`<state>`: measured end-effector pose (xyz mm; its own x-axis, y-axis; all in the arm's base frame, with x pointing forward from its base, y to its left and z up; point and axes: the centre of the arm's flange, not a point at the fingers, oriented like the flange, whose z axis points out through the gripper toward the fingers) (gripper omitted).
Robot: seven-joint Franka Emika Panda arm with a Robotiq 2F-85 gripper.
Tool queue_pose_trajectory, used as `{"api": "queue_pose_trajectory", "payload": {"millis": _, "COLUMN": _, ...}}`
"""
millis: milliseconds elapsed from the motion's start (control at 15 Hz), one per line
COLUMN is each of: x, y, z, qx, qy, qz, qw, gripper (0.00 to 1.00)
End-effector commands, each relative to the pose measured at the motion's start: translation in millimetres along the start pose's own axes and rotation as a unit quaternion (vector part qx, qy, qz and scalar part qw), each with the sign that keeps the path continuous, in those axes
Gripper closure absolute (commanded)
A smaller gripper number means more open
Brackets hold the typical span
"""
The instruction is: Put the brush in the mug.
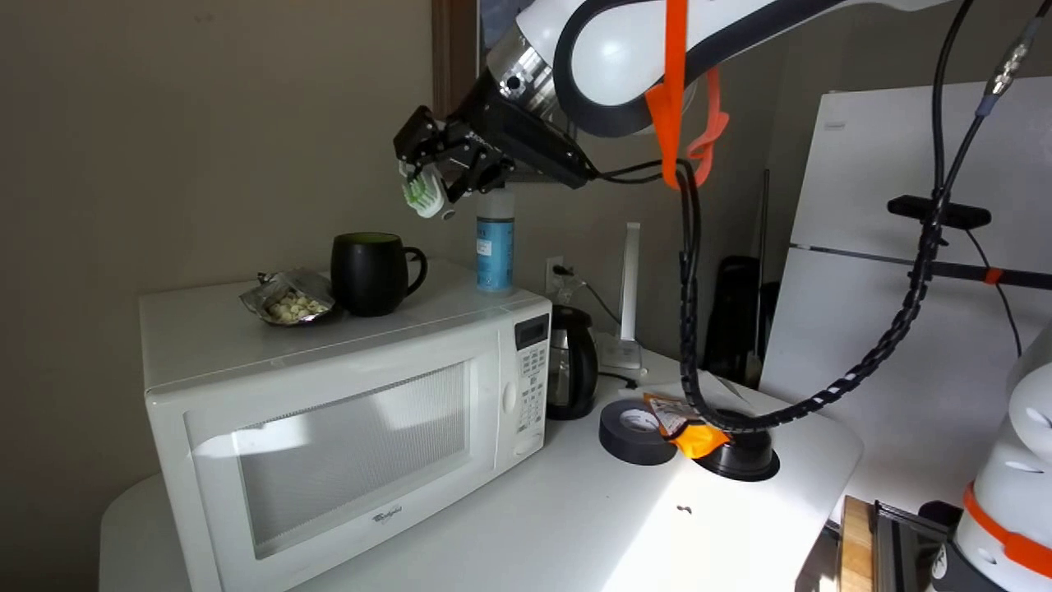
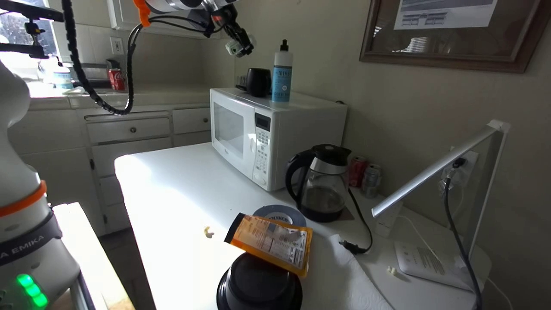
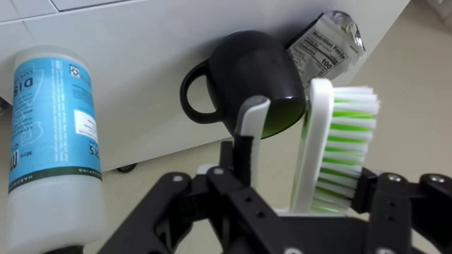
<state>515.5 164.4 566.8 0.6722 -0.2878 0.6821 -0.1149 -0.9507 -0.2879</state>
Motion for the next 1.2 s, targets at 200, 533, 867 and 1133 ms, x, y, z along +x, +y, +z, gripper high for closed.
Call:
{"api": "queue_pose_trajectory", "payload": {"millis": 200, "x": 26, "y": -4, "z": -5, "qx": -0.046, "qy": -0.016, "qz": -0.112, "qw": 0.9926, "gripper": 0.63}}
{"api": "queue_pose_trajectory", "payload": {"millis": 533, "x": 37, "y": -23, "z": 25, "qx": -0.035, "qy": 0.044, "qz": -0.113, "qw": 0.992, "gripper": 0.63}}
{"api": "queue_pose_trajectory", "payload": {"millis": 867, "x": 38, "y": -34, "z": 49, "qx": -0.008, "qy": 0.053, "qz": -0.085, "qw": 0.9949, "gripper": 0.63}}
{"api": "queue_pose_trajectory", "payload": {"millis": 1133, "x": 36, "y": -35, "z": 69, "qx": 0.0, "qy": 0.04, "qz": -0.071, "qw": 0.9966, "gripper": 0.63}}
